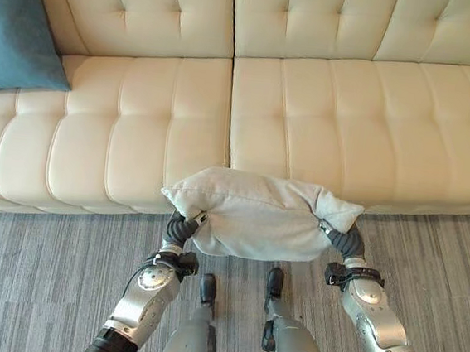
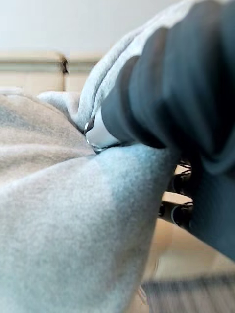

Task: Pick up all the scattered cushions and arrange them neatly on the sofa.

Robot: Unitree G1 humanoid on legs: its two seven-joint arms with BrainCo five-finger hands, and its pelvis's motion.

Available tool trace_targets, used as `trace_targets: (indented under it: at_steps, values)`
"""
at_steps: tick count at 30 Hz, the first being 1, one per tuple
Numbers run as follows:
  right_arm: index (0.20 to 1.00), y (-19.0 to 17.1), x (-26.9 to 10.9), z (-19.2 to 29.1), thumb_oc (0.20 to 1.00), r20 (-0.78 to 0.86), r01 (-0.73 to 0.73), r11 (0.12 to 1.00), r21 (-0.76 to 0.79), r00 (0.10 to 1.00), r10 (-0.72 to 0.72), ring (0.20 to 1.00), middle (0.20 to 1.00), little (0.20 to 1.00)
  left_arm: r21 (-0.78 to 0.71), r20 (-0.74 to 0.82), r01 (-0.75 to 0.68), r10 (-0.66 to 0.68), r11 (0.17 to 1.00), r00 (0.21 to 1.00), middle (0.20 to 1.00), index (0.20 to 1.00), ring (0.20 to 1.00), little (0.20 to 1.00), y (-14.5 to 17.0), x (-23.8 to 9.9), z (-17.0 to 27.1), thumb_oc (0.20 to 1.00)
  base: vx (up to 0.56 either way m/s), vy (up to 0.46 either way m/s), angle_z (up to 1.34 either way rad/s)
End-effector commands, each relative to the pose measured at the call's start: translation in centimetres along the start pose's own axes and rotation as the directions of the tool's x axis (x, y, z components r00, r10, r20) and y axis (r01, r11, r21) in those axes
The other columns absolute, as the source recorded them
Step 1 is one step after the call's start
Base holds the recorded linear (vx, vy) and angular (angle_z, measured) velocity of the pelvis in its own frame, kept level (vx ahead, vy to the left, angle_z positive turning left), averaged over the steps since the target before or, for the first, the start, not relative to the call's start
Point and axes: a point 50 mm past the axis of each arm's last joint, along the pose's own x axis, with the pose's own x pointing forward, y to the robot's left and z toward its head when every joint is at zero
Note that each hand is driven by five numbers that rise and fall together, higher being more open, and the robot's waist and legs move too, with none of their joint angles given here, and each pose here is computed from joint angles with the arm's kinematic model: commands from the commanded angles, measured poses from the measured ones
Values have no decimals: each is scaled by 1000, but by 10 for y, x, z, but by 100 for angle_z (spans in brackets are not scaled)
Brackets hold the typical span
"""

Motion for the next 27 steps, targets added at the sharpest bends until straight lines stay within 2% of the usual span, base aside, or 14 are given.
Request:
trace_targets:
  at_steps: [1, 5, 7, 11, 19, 27]
  values:
    - [200, 7, 7, 40, 200, 205, -48, 998, -46, 977, 56, 200, 200, 200, -57, 186, 23, -12, 998, 982, 200, 200, 200, 200, -6, -3, 33, 200, 52, -199, 1]
    - [200, 15, 7, 54, 200, 255, -82, 996, -36, 963, 89, 200, 200, 200, -101, 238, 23, 2, 995, 971, 200, 200, 200, 200, -7, -10, 46, 200, 41, -127, -3]
    - [200, 26, 12, 67, 200, 303, -92, 996, -8, 949, 90, 200, 200, 200, -89, 257, 13, 11, 996, 966, 200, 200, 200, 200, -11, -10, 52, 200, 217, -107, 35]
    - [200, 27, 12, 73, 200, 328, -59, 997, -48, 942, 71, 200, 200, 200, -66, 262, -4, 21, 998, 965, 200, 200, 200, 200, -14, -9, 52, 200, 246, 47, 29]
    - [200, 29, 6, 64, 200, 299, -33, 998, -51, 953, 47, 200, 200, 200, -76, 269, -42, 61, 996, 961, 200, 200, 200, 200, -9, -10, 54, 200, 507, 193, 19]
    - [200, 39, 11, 64, 200, 288, -31, 999, -16, 957, 35, 200, 200, 200, -36, 321, -30, 40, 999, 946, 200, 200, 200, 200, -16, -3, 68, 200, 220, 193, -23]
